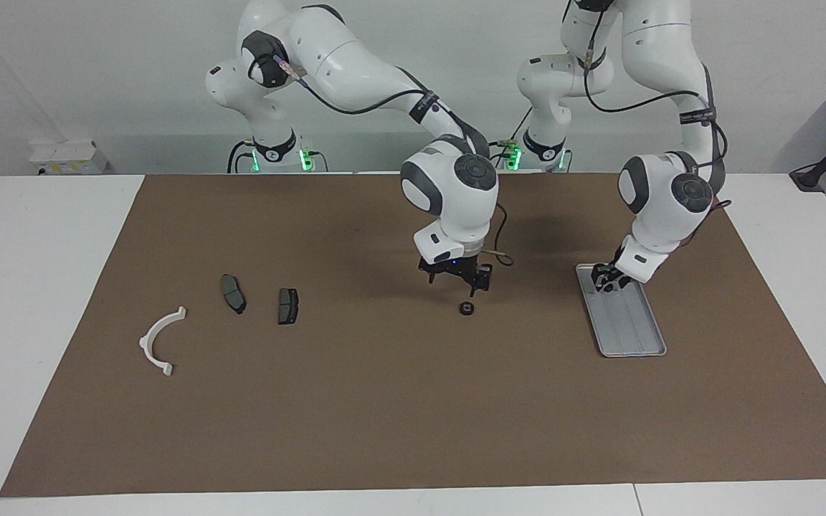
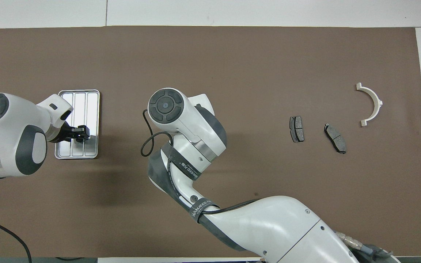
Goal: Place bearing gear from tray to pile
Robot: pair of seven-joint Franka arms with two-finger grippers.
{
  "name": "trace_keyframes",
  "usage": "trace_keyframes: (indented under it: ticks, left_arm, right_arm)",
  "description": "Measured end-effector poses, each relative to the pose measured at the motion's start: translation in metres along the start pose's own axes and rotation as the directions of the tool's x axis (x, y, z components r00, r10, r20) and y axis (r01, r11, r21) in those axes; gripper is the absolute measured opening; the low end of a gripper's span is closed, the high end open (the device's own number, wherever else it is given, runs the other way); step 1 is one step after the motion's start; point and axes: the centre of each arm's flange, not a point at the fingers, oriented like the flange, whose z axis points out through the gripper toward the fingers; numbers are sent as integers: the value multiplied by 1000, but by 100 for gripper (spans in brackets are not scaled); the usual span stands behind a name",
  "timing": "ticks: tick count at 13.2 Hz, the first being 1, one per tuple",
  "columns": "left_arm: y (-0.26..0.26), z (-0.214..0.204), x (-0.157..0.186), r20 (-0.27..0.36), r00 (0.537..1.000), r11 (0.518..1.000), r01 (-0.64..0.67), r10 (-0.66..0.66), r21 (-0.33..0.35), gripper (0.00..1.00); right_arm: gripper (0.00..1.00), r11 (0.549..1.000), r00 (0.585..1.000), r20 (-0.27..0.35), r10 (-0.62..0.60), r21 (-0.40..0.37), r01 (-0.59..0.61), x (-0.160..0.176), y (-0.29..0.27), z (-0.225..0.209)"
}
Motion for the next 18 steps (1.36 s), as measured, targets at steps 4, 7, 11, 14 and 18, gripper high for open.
trace_keyframes:
  ticks: [4,7,11,14,18]
  left_arm:
    - [-1,6,-3,2,1000,1000,2,-2,0,50]
    - [-1,7,-4,2,1000,1000,3,-3,0,31]
    - [-1,0,-1,3,1000,1000,6,-6,-2,24]
    - [-2,-35,13,10,1000,1000,10,-10,-1,24]
    - [-2,-44,16,6,1000,1000,29,-29,-1,24]
  right_arm:
    - [100,1000,1000,6,-19,-12,19,-17,-23,33]
    - [100,999,1000,0,-30,-33,30,-23,-33,62]
    - [100,999,1000,-9,-23,-34,23,-16,-34,59]
    - [90,999,1000,-23,-8,-33,7,-4,-30,58]
    - [74,1000,1000,-27,16,-25,-16,-4,-31,55]
